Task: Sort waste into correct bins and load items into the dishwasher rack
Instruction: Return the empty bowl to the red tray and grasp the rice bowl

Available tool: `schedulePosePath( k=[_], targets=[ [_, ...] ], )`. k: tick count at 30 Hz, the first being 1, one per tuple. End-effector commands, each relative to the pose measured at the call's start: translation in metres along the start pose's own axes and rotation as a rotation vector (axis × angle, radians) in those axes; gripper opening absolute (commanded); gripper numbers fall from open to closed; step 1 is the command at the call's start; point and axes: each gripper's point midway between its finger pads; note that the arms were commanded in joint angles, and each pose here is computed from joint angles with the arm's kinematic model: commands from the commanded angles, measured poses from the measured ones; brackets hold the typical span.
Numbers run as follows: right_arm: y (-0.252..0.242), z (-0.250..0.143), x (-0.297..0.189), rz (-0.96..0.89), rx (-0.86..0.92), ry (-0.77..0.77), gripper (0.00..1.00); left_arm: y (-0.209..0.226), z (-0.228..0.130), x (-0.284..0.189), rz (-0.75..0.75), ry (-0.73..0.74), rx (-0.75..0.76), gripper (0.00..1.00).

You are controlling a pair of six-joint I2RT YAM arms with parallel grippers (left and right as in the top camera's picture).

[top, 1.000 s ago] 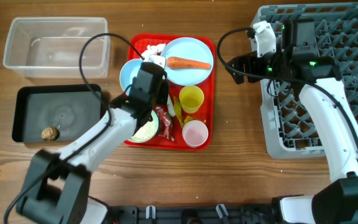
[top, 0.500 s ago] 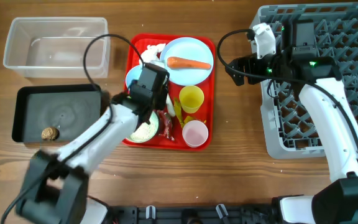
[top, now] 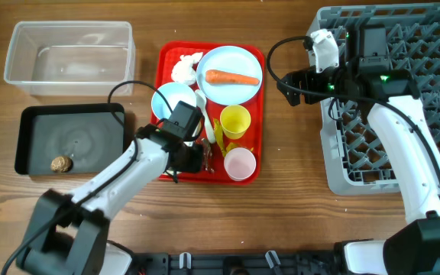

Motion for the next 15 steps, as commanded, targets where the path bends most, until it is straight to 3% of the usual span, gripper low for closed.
schedulePosePath(
  k=[1,4,10,15],
  targets=[
    [-0.002,-0.001,0.003,0.001,0.009,0.009,0.98,0.005,-0.011,0.026,0.029,0.073,-0.021,0.24],
    [-0.002,-0.002,0.003,-0.001,0.010,0.011,0.99,0.006,-0.013,0.033,0.039,0.087,-0.023,0.13],
    [-0.002,-0.002,0.003,-0.001,0.009,0.011,0.99,-0.002,-0.002,0.023,0.026,0.069,-0.022,0.10],
    [-0.003,-0.002,0.003,-0.001,0.009,0.010,0.99,-0.015,0.016,0.006,0.009,0.044,-0.019,0.29]
  ],
)
Point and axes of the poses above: each gripper's point midway between its finger pads, its own x axis out along the fingers, its own y axis along the line the jaws close on, z = x × y, and after that the axes turned 13 degrees about -x, right-handed
